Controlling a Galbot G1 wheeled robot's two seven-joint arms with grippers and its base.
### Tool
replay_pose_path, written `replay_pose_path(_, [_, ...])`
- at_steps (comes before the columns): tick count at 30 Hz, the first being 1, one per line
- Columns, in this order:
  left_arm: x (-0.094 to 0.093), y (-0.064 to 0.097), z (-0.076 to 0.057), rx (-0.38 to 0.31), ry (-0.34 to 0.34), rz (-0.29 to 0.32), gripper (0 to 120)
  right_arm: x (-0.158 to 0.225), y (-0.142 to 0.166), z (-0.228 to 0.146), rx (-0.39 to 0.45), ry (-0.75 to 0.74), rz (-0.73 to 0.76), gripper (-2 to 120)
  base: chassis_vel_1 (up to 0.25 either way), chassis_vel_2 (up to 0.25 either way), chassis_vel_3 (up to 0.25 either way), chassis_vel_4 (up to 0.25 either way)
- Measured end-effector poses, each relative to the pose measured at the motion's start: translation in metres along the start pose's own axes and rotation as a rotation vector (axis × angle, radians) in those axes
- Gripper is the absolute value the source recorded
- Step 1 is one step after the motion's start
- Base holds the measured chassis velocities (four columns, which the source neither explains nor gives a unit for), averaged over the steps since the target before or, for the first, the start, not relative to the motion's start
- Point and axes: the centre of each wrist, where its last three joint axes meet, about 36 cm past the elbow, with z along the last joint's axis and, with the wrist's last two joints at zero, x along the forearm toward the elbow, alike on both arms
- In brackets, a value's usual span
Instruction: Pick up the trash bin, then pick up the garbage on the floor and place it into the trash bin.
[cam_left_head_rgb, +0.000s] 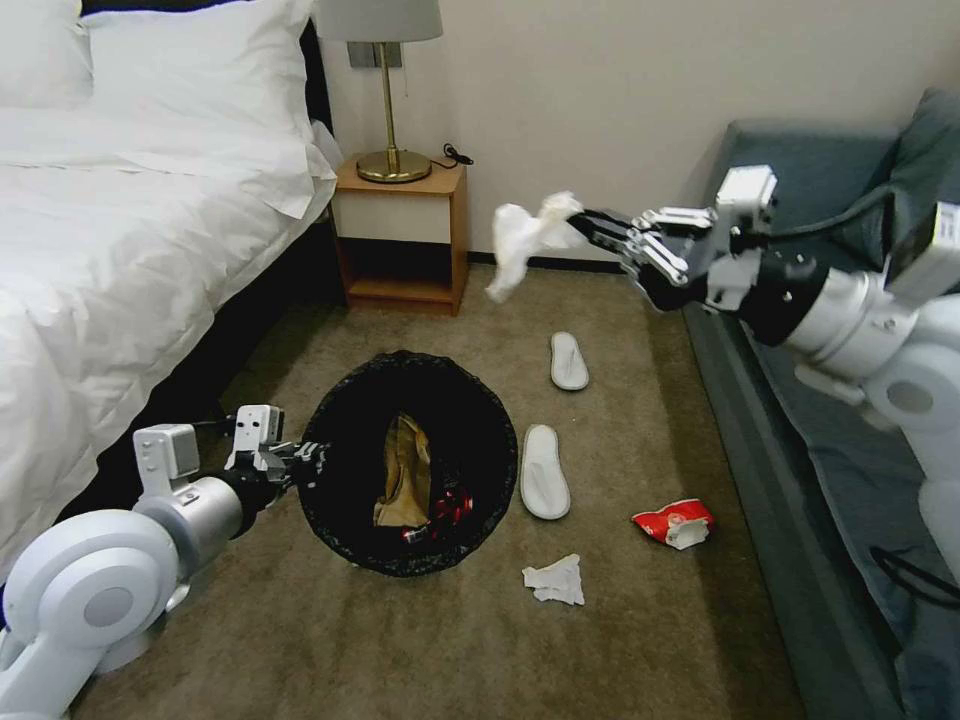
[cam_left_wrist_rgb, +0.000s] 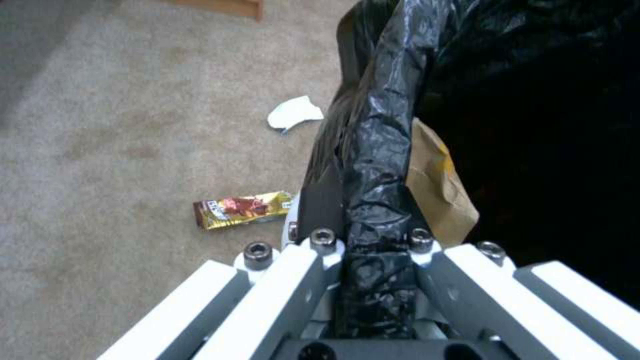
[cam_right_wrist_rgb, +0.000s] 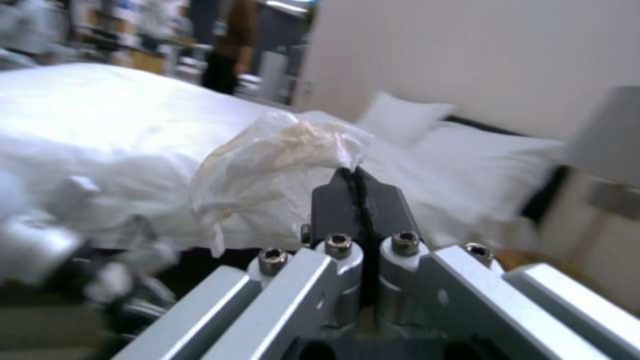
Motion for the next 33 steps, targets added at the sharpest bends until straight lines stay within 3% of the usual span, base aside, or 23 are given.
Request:
replay_pose_path(11, [0.000,-0.006,-0.004,0.012,-0.017,0.021,3,-0.056,0.035,0.017,-0.058,0.059,-0.185,0,0.000,0.000,0.000,0.000])
replay_pose_path(18, [-0.003,-0.007,-0.006,0.027,-0.031,0.025,3,-0.059,0.050,0.035,-0.081,0.112,-0.206,0,0.000,0.000,0.000,0.000])
replay_pose_path(33, [0.003,-0.001,-0.011,0.052,-0.061,0.000,3,-0.047,0.055,0.043,-0.029,0.167,-0.156,3,0.000,0.000,0.000,0.000])
